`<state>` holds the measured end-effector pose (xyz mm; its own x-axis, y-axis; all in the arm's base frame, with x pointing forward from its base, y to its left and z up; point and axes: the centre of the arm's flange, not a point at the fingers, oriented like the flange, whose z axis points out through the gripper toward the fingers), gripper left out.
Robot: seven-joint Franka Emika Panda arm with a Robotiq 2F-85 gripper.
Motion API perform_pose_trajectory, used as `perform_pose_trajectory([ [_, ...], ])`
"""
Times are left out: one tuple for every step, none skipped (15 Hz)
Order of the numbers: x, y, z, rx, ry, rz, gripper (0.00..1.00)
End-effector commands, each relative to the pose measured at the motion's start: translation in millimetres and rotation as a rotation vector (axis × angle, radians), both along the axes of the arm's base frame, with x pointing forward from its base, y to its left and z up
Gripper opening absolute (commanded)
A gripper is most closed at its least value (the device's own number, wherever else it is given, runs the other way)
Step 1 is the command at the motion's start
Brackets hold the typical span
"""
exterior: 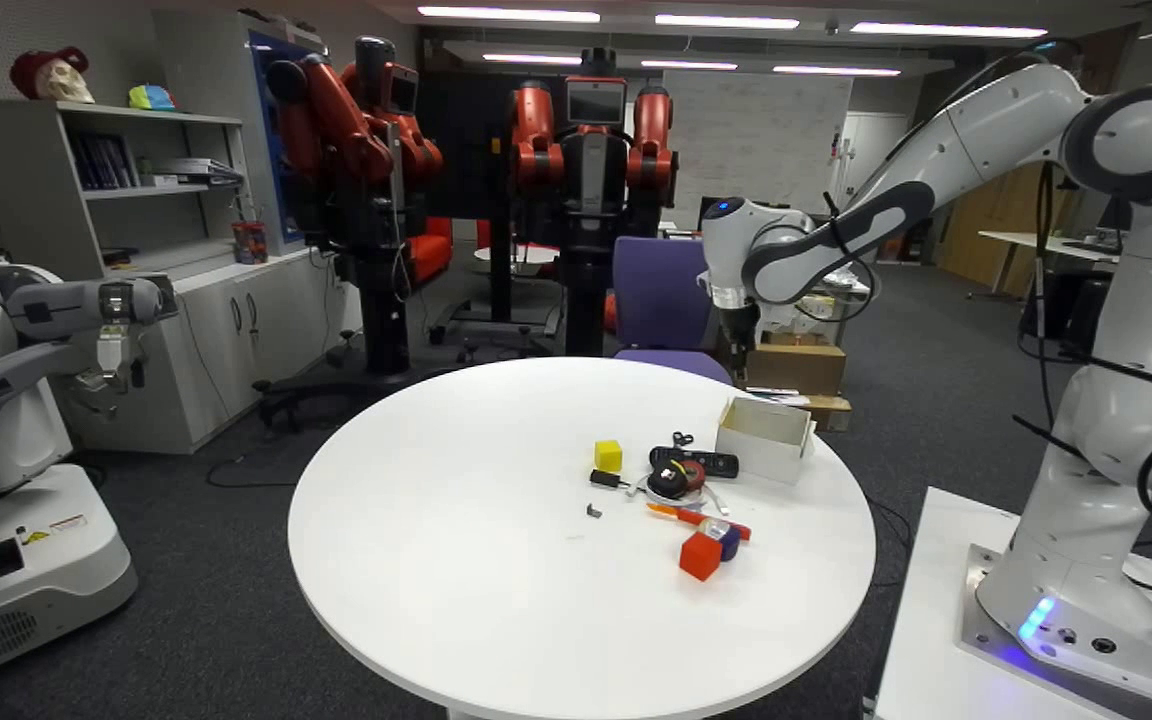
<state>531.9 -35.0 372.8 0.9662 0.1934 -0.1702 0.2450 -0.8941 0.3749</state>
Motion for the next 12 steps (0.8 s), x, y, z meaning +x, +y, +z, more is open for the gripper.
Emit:
perform_pose_trajectory([
  [-0.9,8.2,-4.4,0.004,0.012,0.033,1.00],
  [-1.4,12.9,-7.4,0.006,0.019,0.050,1.00],
  [-1.8,14.5,-8.8,0.006,0.022,0.057,1.00],
  [-1.9,14.3,-9.1,0.007,0.025,0.060,1.00],
  [-2.9,15.4,-16.1,0.007,0.028,0.075,1.00],
  [-2.0,14.8,-24.2,0.011,0.043,0.095,1.00],
  [0.6,14.1,-33.2,0.011,0.056,0.115,1.00],
  [6.4,13.8,-49.0,0.001,0.063,0.114,1.00],
  [11.3,13.5,-62.4,-0.001,0.074,0.120,1.00],
  [17.3,12.9,-76.7,0.006,0.081,0.128,1.00],
  [24.6,13.0,-91.0,0.026,0.071,0.134,1.00],
  [30.4,13.2,-102.1,0.039,0.065,0.141,1.00],
])
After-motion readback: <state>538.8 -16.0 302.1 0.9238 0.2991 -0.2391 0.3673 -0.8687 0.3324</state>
